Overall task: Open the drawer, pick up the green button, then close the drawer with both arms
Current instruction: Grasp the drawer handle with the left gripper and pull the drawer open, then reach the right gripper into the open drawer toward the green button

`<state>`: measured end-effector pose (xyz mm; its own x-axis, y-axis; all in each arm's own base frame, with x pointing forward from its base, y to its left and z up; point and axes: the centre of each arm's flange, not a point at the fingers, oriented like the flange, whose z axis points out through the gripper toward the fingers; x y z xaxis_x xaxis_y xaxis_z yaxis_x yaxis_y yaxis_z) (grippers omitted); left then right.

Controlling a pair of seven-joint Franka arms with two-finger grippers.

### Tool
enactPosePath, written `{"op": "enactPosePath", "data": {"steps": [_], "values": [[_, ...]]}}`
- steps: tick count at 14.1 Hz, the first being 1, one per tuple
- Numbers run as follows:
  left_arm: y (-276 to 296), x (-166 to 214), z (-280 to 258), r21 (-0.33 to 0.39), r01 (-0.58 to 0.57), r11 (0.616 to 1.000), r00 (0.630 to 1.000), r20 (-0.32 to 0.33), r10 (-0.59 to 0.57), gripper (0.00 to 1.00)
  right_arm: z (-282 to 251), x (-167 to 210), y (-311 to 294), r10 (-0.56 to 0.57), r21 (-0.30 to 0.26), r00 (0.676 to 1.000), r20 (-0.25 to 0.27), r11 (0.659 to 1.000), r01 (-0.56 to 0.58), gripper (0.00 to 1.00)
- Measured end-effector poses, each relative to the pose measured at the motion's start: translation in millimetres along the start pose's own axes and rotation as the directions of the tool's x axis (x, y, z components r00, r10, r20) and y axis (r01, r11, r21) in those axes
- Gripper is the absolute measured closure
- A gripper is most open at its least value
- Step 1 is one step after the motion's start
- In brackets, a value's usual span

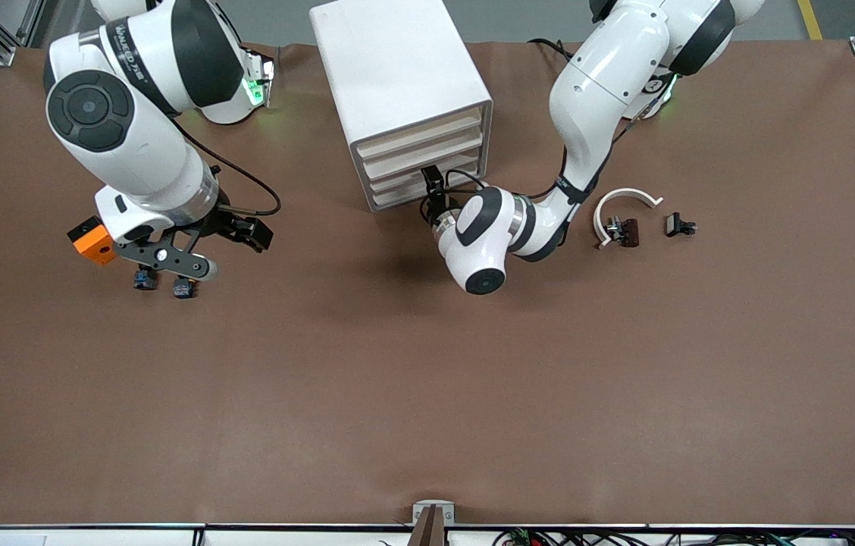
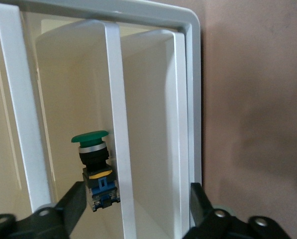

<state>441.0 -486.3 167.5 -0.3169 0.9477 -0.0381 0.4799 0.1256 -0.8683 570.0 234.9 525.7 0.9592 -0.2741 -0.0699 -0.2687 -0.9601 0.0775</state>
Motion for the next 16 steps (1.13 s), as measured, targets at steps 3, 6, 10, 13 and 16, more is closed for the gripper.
{"op": "enactPosePath", "data": {"steps": [3,6,10,13,16], "values": [[4.6,0.6,7.9,0.013,0.007,1.000,1.000,-0.006,-0.007,0.30,0.2,0.1,-0.1,0.000,0.000,1.000,0.000,1.000,0.000,0.00],[7.3,-0.1,12.0,0.044,0.018,0.999,1.000,0.016,-0.018,0.42,0.2,-0.5,-0.8,-0.001,0.000,1.000,0.000,1.000,0.001,0.00],[5.9,-0.8,18.7,0.090,0.023,0.996,0.999,0.021,-0.025,0.42,0.2,-0.7,-1.1,-0.002,0.000,1.000,0.000,1.000,0.002,0.00],[3.2,-2.3,23.5,0.097,0.021,0.995,1.000,0.011,-0.022,0.59,0.3,-0.8,-1.1,-0.002,-0.001,1.000,0.000,1.000,0.002,0.00],[5.1,-2.6,30.6,0.103,0.024,0.994,1.000,0.003,-0.024,0.74,0.3,-0.8,-1.1,-0.002,-0.001,1.000,0.001,1.000,0.002,0.00]]}}
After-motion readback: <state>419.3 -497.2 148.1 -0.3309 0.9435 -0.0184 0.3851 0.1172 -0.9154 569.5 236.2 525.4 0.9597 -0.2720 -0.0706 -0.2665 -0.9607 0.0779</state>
